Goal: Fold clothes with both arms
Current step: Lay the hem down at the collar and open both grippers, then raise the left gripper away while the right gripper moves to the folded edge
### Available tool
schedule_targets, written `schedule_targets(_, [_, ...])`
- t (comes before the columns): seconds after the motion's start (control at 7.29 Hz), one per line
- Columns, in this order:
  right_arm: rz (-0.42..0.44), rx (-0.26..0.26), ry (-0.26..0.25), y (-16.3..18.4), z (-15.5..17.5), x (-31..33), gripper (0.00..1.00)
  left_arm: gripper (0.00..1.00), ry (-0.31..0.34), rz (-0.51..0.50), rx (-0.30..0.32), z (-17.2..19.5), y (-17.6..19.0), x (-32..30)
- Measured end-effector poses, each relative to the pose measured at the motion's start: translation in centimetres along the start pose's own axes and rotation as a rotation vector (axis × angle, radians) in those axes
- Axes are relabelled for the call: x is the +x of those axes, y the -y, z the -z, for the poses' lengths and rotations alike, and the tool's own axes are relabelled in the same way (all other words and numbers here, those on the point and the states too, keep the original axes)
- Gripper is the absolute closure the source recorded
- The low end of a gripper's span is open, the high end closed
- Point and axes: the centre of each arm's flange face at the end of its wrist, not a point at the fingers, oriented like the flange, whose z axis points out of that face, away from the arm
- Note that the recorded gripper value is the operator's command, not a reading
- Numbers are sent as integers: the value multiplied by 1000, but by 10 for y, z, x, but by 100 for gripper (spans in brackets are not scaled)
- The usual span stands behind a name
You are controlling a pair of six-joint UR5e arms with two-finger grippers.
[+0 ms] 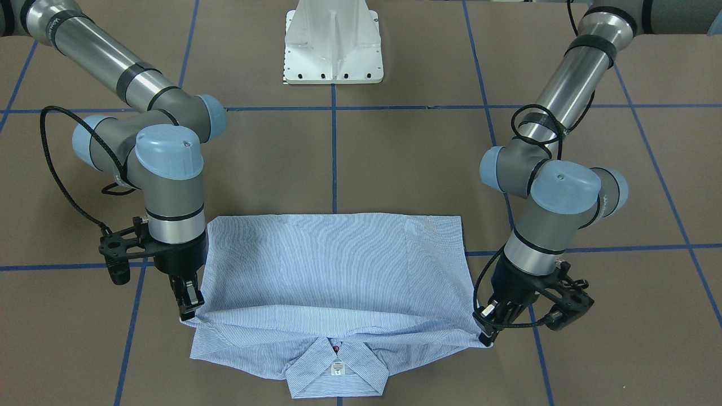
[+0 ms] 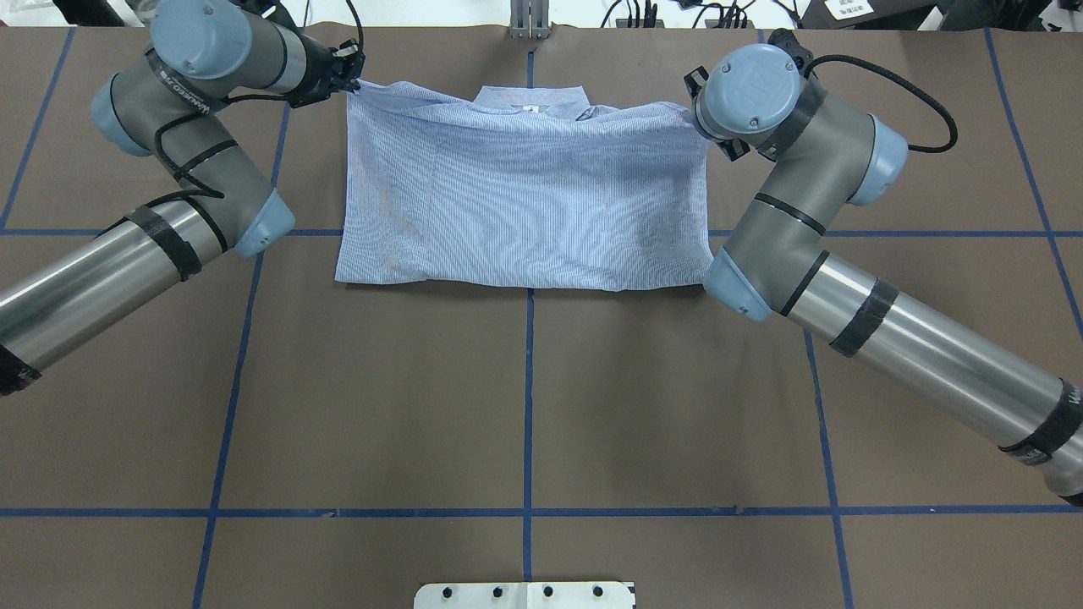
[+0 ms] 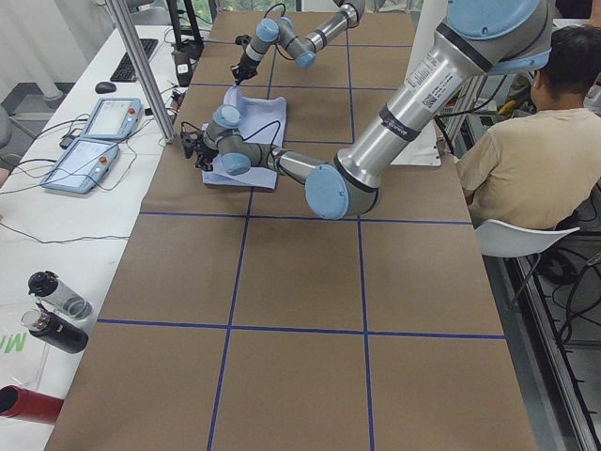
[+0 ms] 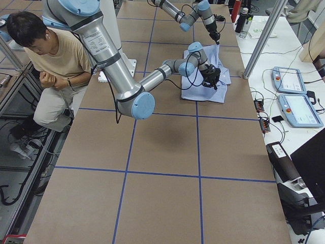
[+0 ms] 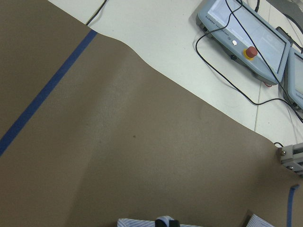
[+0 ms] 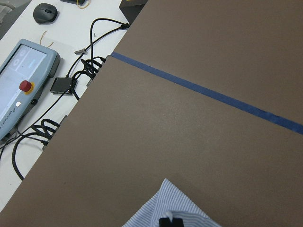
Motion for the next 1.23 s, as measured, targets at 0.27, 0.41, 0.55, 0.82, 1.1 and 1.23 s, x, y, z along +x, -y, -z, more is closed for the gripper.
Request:
schedule_targets(0.27, [23, 21, -31, -5, -20, -8, 100, 83, 12, -43, 7, -11, -1, -10])
schedule_targets(0.41, [38, 28, -39, -6, -29, -10, 100, 67, 16, -68, 6, -15, -2, -13])
schedule_targets(0.55, [50, 28, -36, -6, -35, -10, 100, 53, 15, -88, 4, -17, -4, -13])
schedule_targets(0.82, [58, 24, -27, -6, -40, -10, 73, 42, 9, -105, -5, -19, -12, -6])
schedule_targets(1.1, [53, 17, -7, -3, -38, -14, 60, 42, -5, -108, -4, -15, -11, -2])
schedule_targets(1.23, [42, 10, 2, 4, -35, -19, 52, 41, -26, -106, -7, -5, -3, 3])
